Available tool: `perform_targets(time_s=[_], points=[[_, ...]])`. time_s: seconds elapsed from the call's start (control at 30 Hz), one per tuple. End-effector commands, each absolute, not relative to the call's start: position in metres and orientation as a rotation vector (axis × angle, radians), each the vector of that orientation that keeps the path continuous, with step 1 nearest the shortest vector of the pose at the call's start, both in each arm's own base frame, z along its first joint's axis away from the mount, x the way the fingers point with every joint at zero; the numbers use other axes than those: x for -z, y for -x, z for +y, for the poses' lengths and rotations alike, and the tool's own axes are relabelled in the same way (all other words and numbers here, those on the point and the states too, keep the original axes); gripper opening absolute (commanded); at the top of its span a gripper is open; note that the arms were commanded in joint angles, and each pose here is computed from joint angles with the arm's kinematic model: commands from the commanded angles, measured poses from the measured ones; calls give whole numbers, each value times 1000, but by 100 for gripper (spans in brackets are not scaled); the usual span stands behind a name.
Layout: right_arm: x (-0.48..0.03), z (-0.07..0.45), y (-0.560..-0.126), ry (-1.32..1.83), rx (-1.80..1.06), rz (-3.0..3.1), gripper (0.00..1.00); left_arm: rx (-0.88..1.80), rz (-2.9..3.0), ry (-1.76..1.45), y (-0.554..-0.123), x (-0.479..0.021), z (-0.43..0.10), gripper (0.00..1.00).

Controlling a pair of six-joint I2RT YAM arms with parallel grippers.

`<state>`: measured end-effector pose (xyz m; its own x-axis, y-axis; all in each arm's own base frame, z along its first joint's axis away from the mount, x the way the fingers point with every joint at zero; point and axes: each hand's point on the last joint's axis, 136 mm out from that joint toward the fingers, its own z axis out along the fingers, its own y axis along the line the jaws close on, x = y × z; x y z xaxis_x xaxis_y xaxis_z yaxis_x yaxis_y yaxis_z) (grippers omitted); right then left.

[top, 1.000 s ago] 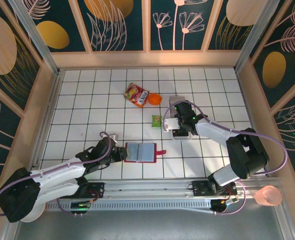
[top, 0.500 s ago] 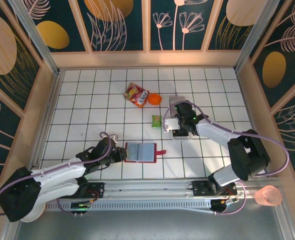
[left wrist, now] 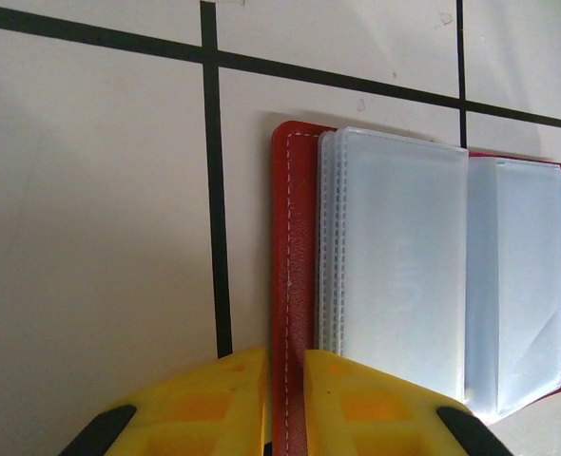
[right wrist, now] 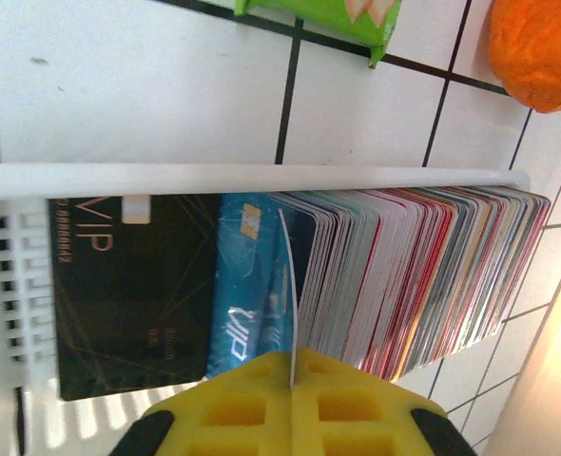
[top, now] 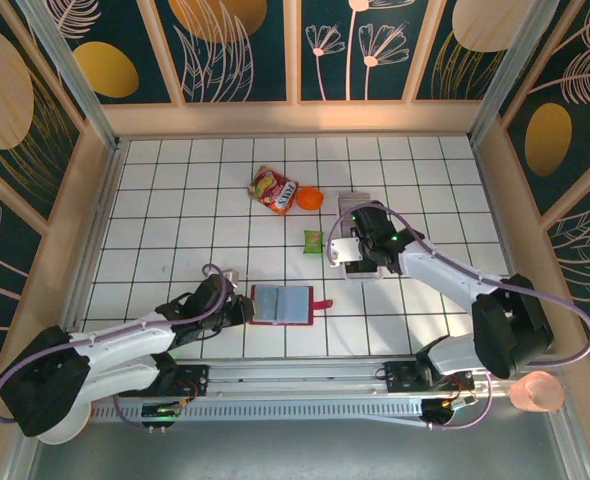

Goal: Put the credit cards into the card holder

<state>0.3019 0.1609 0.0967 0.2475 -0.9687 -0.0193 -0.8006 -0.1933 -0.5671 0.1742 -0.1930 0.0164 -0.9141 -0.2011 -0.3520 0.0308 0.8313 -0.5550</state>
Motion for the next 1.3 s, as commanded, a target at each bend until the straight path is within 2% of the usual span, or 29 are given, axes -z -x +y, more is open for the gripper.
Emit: perform_targets(time_s=[0.0,0.2,0.33,0.47,0.6,0.7,0.8,1.0,1.1,1.27], points=[[-125,168,-295,2004,449,1614,0,819,2627,108,-171,-14,-197,17],[-167,197,-259,1865,256,1676,0,866,2641,104,-169,-14,-204,16],[-210,224,-246,1529,74,1800,0,896,2635,97,-168,-18,-207,16],[-238,247,-235,1018,-276,1999,0,914,2641,79,-166,-18,-211,16],[-221,256,-224,435,-690,2266,0,938,2648,70,-165,-19,-217,16],[-196,278,-200,151,-1075,2378,0,952,2651,64,-164,-20,-220,15],[-175,293,-180,-22,-1337,2383,0,960,2656,51,-162,-20,-223,15],[-129,302,-166,-136,-1294,2481,0,971,2659,43,-160,-19,-225,12],[-119,313,-163,-150,-1345,2496,0,962,2667,41,-159,-16,-224,11],[-100,317,-169,-164,-1256,2557,0,947,2677,42,-158,-13,-222,9]])
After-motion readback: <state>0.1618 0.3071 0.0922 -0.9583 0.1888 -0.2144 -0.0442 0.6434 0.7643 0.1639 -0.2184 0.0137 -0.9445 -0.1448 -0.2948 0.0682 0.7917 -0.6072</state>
